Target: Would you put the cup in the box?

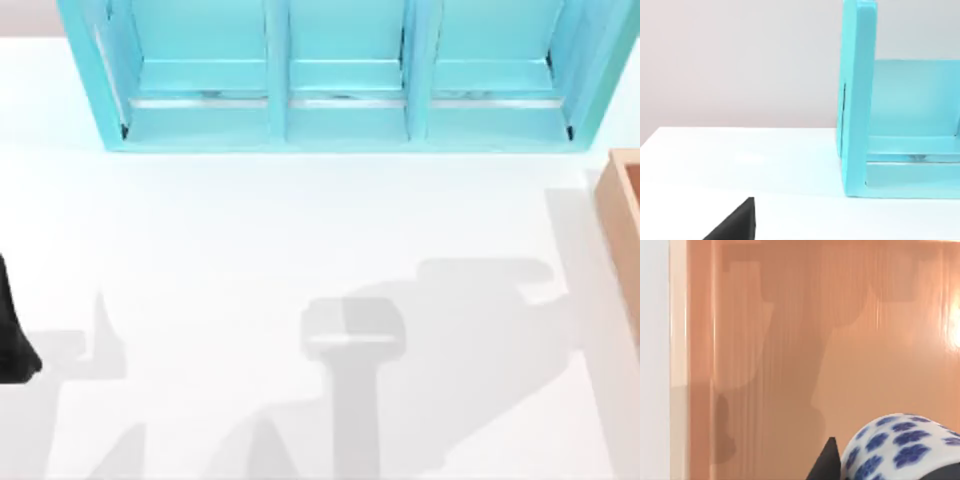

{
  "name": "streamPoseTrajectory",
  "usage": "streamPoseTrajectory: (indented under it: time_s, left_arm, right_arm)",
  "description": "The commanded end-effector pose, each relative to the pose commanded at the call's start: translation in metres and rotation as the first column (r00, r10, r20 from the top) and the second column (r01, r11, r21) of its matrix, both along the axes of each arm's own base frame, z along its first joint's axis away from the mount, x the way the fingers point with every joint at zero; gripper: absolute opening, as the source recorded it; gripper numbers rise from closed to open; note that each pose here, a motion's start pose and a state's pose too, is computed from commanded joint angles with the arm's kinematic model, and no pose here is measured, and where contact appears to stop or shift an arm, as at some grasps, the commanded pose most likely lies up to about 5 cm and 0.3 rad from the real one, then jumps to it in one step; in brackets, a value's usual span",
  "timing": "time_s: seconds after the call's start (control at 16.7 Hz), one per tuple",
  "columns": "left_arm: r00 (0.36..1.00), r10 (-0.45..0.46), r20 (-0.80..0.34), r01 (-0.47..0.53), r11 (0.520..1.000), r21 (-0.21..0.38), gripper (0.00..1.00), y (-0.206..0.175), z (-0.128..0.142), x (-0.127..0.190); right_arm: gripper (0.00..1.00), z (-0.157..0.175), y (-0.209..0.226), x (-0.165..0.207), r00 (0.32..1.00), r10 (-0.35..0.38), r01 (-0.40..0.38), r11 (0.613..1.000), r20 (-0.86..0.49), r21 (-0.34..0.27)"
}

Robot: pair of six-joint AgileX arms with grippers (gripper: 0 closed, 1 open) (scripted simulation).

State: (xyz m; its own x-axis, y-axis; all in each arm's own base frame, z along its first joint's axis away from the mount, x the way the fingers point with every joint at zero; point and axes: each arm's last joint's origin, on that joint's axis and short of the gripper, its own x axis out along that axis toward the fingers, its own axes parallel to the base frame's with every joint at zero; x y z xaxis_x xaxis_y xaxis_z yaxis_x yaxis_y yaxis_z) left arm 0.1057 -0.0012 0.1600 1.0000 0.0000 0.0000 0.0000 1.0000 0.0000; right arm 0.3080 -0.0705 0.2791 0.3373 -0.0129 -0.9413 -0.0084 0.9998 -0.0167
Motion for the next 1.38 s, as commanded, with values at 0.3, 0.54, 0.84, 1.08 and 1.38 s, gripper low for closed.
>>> streamPoseTrajectory:
  time_s: [0.3,0.54,0.84,1.08,1.38]
  left_arm:
    - [1.0,0.0,0.0,0.0,1.0,0.0,1.0,0.0,0.0,0.0]
    - [1.0,0.0,0.0,0.0,1.0,0.0,1.0,0.0,0.0,0.0]
    - [1.0,0.0,0.0,0.0,1.0,0.0,1.0,0.0,0.0,0.0]
    - [1.0,0.0,0.0,0.0,1.0,0.0,1.0,0.0,0.0,0.0]
    - [1.0,0.0,0.0,0.0,1.0,0.0,1.0,0.0,0.0,0.0]
  right_arm:
    - [0.0,-0.009,-0.021,-0.044,1.0,-0.017,0.017,1.0,0.003,-0.013]
    - [0.0,-0.009,-0.022,-0.045,1.0,-0.018,0.018,1.0,0.003,-0.013]
    - [0.0,-0.03,-0.022,-0.04,1.0,-0.022,0.022,1.0,-0.012,-0.007]
    - [0.0,-0.058,-0.023,-0.032,1.0,-0.018,0.018,1.0,0.02,-0.018]
    - [0.0,-0.072,-0.023,-0.03,1.0,-0.018,0.018,1.0,0.003,-0.013]
